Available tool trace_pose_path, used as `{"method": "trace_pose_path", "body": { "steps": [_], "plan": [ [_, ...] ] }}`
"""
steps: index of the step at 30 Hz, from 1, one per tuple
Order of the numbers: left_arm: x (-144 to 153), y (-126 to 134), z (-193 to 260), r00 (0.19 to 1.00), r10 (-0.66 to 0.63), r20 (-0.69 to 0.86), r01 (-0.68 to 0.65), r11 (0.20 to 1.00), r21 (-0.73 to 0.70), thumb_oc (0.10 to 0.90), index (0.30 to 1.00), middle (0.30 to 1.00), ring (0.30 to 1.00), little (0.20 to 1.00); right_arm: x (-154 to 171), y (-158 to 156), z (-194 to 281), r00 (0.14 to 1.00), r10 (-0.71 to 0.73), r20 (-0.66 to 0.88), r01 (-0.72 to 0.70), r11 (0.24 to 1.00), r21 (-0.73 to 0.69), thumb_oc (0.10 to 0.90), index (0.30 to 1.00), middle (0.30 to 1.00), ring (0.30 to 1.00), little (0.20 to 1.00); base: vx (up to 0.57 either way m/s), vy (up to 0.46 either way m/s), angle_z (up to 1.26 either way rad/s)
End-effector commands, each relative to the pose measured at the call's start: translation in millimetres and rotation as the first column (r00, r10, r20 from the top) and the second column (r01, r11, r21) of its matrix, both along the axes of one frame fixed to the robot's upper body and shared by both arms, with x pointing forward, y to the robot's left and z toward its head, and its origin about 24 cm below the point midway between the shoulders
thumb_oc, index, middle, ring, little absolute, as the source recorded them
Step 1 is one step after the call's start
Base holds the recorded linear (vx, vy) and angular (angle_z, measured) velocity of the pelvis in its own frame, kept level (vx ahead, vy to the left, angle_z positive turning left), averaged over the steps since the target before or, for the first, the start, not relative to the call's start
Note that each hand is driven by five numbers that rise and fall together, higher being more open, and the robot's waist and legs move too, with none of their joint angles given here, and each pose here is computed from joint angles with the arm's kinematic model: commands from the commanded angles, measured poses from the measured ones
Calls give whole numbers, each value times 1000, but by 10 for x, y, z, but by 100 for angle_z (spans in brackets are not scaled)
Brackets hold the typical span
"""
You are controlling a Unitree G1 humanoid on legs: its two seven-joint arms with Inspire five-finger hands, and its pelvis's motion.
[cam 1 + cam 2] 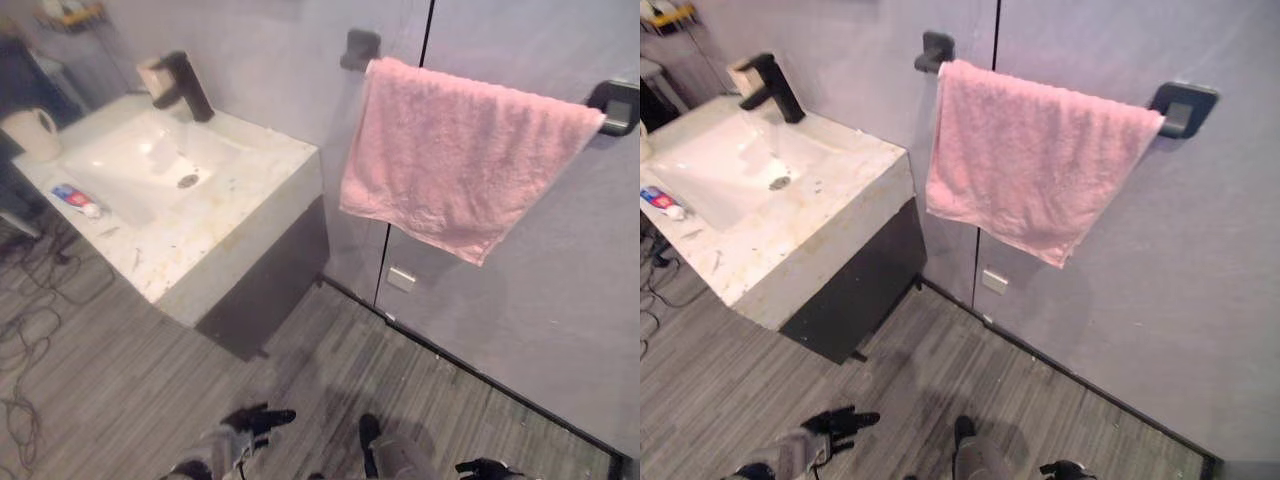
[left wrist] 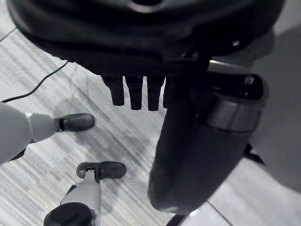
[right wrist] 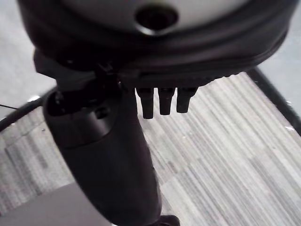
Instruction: Organize the bathroom.
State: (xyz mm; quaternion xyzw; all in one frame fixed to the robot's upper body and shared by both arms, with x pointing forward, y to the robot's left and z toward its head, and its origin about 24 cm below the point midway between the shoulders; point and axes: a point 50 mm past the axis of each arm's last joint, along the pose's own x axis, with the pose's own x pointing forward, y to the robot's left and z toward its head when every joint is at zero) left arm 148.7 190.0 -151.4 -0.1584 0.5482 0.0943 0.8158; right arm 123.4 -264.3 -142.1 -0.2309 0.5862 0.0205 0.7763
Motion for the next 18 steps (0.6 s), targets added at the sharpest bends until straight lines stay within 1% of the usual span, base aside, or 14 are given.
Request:
{"method": "trace_pose_path", "body": {
  "steps": [1,3,4,5,6,7,8,9,12,13,14,15,16,18],
  "plan": [
    [-284,46,-71,964,248,-92,-262,946,-192,800,900,900,900,900,0,-15,-3,1000,-9,-18,9,1000,-13,800,900,900,900,900,-226,127,1],
    [-377,-31,-93,909,387,-152,-416,862,-289,800,900,900,900,900,-83,-40,-20,999,-30,-39,30,1000,-9,800,900,900,900,900,-258,121,2],
    [-377,-31,-93,909,387,-152,-416,862,-289,800,900,900,900,900,-83,-40,-20,999,-30,-39,30,1000,-9,800,900,900,900,900,-230,86,20],
    [-415,-70,-102,900,391,-195,-434,853,-291,800,900,900,900,900,-145,-58,-32,997,-56,-54,55,998,-7,800,900,900,900,900,-158,16,42],
    [-479,-98,-113,918,331,-217,-385,875,-294,800,900,900,900,900,-278,-61,-67,987,-133,-86,134,991,5,800,900,900,900,900,-174,20,62],
    [-493,-101,-115,920,323,-223,-379,876,-297,800,900,900,900,900,-303,-62,-72,985,-143,-93,144,990,3,800,900,900,900,900,-113,12,165],
    [-549,-114,-120,927,281,-248,-350,885,-306,800,900,900,900,900,-361,-93,-75,978,-174,-118,174,985,-6,800,900,900,900,900,-123,48,215],
    [-660,-112,-135,941,202,-272,-285,906,-313,800,900,900,900,900,-412,-115,-78,965,-219,-142,218,976,-20,800,900,900,900,900,-178,46,263],
    [-835,-43,-149,948,80,-309,-180,934,-310,800,900,900,900,900,-436,-88,-91,944,-288,-160,288,957,-26,800,900,900,900,900,-227,-36,175],
    [-851,-30,-146,947,64,-316,-168,934,-315,800,900,900,900,900,-415,-75,-92,948,-280,-154,279,960,-25,800,900,900,900,900,-199,-76,149],
    [-837,-53,-146,941,64,-334,-175,933,-316,800,900,900,900,900,-362,-104,-72,964,-224,-141,221,975,-33,800,900,900,900,900,-130,-51,75],
    [-836,-54,-146,940,64,-334,-175,933,-316,800,900,900,900,900,-362,-105,-72,964,-224,-141,221,975,-33,800,900,900,900,900,-104,-61,54],
    [-836,-73,-148,931,63,-361,-180,936,-302,800,900,900,900,900,-340,-134,-56,973,-193,-129,189,981,-38,800,900,900,900,900,-55,-49,-12],
    [-837,-75,-148,928,52,-369,-169,941,-294,800,900,900,900,900,-280,-144,-33,977,-192,-92,191,981,-29,800,900,900,900,900,-110,-104,-17]
  ]
}}
